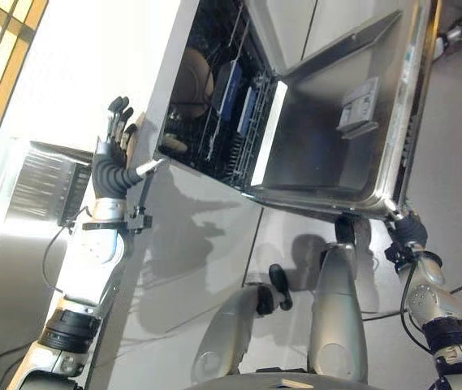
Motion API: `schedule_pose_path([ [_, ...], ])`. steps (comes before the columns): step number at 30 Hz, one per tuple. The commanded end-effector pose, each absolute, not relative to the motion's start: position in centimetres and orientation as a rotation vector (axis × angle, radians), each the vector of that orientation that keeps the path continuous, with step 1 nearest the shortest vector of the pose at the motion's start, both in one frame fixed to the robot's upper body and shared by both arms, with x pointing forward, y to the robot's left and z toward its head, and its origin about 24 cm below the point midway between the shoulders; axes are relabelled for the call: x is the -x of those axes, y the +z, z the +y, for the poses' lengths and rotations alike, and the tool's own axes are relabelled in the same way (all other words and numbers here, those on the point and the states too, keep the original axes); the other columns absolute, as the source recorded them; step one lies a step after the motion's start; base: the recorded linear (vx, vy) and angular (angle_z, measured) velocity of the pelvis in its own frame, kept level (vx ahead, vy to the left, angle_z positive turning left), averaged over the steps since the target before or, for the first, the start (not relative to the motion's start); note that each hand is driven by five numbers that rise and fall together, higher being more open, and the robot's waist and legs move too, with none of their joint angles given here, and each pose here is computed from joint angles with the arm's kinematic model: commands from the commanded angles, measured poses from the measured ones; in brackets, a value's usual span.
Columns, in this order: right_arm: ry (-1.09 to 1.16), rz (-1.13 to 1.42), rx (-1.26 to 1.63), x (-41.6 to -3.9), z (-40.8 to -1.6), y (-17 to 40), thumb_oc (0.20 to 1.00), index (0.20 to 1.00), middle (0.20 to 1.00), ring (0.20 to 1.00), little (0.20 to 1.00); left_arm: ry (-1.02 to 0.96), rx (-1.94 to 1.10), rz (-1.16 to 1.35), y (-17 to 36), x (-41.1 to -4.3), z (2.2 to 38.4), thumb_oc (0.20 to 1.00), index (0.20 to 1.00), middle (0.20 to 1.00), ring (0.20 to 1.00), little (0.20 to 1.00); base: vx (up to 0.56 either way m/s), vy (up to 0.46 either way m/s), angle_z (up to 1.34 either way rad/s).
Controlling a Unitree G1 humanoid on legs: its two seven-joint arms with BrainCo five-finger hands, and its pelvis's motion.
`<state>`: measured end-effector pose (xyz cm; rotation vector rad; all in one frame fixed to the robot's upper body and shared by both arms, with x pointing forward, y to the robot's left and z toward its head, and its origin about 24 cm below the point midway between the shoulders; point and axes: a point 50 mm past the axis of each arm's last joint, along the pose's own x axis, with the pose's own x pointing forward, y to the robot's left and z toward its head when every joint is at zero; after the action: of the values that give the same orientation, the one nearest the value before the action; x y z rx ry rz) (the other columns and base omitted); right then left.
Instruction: Pick up plates and place into dishwasher.
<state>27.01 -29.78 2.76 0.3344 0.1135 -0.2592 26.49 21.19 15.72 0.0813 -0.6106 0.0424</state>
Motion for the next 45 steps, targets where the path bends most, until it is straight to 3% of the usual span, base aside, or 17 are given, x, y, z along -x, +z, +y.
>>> schedule_pose_path([
  [1, 0.392, -0.362, -0.275, -33.1, -18.5, 15.8, 1.0, 1.0, 1.0, 1.0, 1.0, 0.056, -0.013, -0.696, 17.5, -25.6, 21.7, 1.0, 1.0, 1.0, 1.0, 1.0, 0.09, 0.076, 0.32],
  [23, 0.367, -0.437, -0.494, -32.1, -15.8, 13.2, 1.0, 1.0, 1.0, 1.0, 1.0, 0.059, -0.201, -0.638, 18.2, -24.2, 25.1, 1.0, 1.0, 1.0, 1.0, 1.0, 0.06, -0.089, 0.42],
  [32, 0.361, -0.456, -0.561, -30.7, -14.1, 12.5, 1.0, 1.0, 1.0, 1.0, 1.0, 0.019, -0.258, -0.606, 17.9, -23.7, 25.6, 1.0, 1.0, 1.0, 1.0, 1.0, 0.07, -0.13, 0.72],
  [45, 0.322, -0.356, -0.525, -29.8, -14.5, 11.0, 1.0, 1.0, 1.0, 1.0, 1.0, -0.004, -0.233, -0.573, 17.3, -24.1, 25.3, 1.0, 1.0, 1.0, 1.0, 1.0, 0.01, -0.033, -0.05],
])
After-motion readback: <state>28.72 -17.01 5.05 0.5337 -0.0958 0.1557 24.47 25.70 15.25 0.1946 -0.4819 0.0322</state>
